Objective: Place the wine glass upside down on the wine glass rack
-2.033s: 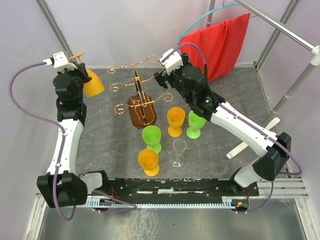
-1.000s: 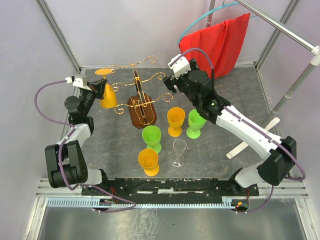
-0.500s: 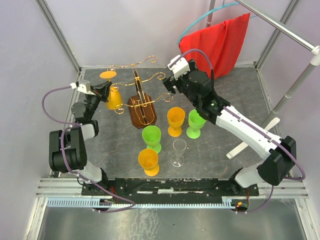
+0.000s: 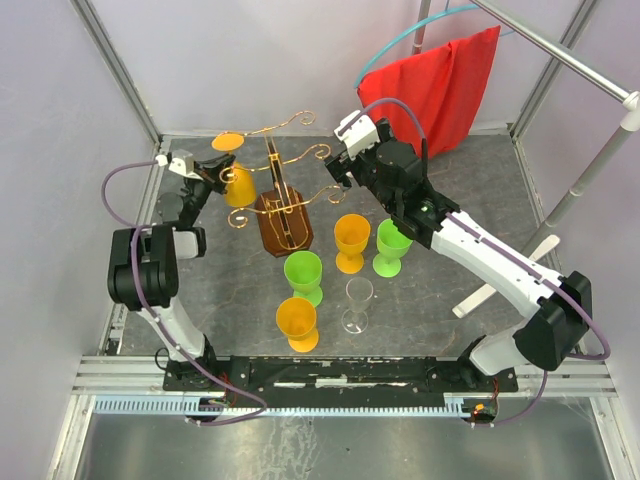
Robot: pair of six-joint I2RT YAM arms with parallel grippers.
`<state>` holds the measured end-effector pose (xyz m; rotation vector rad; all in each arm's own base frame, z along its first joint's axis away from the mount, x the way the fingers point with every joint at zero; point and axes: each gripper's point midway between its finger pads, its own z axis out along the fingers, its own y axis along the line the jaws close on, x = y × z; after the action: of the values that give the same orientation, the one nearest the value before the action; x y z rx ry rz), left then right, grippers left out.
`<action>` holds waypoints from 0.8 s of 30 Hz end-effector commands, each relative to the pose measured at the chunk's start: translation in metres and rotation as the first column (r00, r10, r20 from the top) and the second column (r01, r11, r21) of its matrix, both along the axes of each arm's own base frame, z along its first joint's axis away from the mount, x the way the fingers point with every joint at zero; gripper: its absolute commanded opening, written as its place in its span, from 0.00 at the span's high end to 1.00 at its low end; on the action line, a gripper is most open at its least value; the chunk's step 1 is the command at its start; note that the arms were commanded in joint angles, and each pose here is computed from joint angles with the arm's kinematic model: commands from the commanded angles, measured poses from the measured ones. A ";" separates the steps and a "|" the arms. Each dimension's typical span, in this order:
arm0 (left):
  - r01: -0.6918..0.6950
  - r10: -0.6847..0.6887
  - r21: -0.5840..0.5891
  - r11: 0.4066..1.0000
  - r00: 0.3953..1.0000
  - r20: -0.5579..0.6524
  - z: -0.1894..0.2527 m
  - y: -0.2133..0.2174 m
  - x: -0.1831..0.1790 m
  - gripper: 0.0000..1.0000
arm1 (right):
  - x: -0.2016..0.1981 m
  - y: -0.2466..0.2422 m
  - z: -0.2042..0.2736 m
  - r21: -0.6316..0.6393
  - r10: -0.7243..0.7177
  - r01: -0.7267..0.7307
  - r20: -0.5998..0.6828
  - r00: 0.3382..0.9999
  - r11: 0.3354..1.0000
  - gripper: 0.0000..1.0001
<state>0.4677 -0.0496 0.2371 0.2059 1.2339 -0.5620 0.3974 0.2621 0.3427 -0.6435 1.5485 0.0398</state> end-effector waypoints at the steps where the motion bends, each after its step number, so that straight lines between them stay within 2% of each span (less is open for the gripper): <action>1: -0.005 0.008 -0.025 1.000 0.995 0.101 0.027 0.003 0.014 0.97 | 0.005 -0.003 0.017 0.018 -0.021 0.020 0.046 0.999 1.000 0.00; 7: -0.013 0.015 -0.018 1.000 0.996 0.092 0.021 0.003 0.033 0.97 | 0.007 -0.004 0.016 0.004 -0.033 0.032 0.049 0.998 0.999 0.00; 13: -0.079 0.080 -0.018 0.997 0.992 0.095 0.015 0.015 0.047 0.97 | 0.011 -0.001 0.014 -0.007 -0.034 0.034 0.044 0.998 0.999 0.00; 19: -0.179 0.181 -0.024 0.984 0.979 0.098 0.012 0.035 0.042 0.97 | 0.014 0.001 0.012 -0.019 -0.034 0.035 0.038 0.999 0.999 0.00; 24: -0.201 0.203 -0.029 0.979 0.973 0.107 0.011 0.043 0.025 0.97 | 0.015 0.002 0.008 -0.023 -0.033 0.033 0.031 0.999 0.999 0.00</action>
<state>0.5072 -0.0242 0.2253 0.0986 1.2091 -0.4762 0.4072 0.2646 0.3212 -0.6819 1.5906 -0.0140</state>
